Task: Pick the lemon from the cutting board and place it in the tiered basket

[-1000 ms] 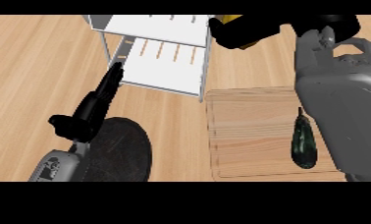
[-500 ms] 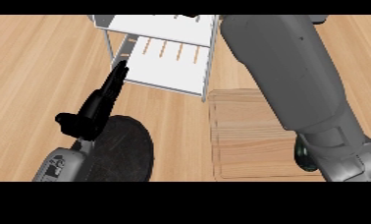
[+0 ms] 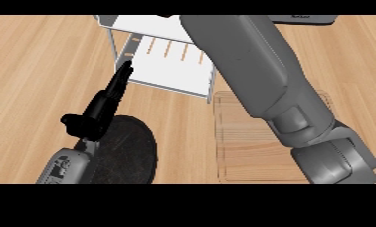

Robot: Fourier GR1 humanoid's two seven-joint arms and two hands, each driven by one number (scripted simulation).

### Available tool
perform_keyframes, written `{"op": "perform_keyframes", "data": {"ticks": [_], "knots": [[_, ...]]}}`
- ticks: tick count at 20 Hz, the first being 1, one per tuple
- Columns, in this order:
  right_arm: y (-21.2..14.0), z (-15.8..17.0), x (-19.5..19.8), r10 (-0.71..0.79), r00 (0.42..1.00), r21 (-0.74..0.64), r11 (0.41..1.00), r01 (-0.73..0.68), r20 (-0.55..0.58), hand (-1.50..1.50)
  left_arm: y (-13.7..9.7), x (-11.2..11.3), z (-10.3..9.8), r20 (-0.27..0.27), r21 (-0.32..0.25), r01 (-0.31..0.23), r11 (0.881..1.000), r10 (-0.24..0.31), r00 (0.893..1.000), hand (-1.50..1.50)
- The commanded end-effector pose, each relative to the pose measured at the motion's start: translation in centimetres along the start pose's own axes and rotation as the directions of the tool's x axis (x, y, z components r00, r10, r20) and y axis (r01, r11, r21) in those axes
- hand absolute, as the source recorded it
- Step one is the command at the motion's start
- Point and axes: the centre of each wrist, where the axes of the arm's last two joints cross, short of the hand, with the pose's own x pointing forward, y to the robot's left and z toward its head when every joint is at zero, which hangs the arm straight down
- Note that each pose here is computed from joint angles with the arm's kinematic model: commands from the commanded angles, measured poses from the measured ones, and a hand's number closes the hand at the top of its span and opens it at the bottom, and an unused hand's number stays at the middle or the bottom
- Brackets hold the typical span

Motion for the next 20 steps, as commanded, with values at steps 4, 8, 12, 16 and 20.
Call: {"op": "perform_keyframes", "data": {"ticks": [4, 8, 12, 16, 20], "knots": [[1.6, -1.4, -0.7, -0.105, 0.994, 0.039, 0.994, 0.105, -0.006, 1.50, -0.7, -2.2, 0.0, -0.101, -0.007, -0.009, 1.000, 0.008, 0.995, 0.00], [1.8, -1.9, -1.2, -0.175, 0.983, 0.061, 0.982, 0.178, -0.053, 1.50, -0.9, -0.8, -0.3, -0.116, -0.034, -0.009, 0.999, 0.005, 0.993, 0.00], [0.9, -2.4, -0.9, -0.320, 0.898, 0.144, 0.916, 0.375, -0.304, 1.50, -1.4, -2.1, 1.1, -0.110, -0.031, -0.025, 0.999, 0.022, 0.994, 0.00], [1.5, -2.7, -1.9, -0.429, 0.849, 0.122, 0.867, 0.483, -0.309, -1.50, -0.9, -1.3, -0.5, -0.091, -0.041, -0.022, 0.999, 0.018, 0.996, 0.00], [0.7, -2.3, -0.2, -0.499, 0.822, 0.062, 0.844, 0.532, -0.275, -1.50, 0.4, -2.8, 1.4, -0.116, -0.014, -0.017, 1.000, 0.015, 0.993, 0.00]]}}
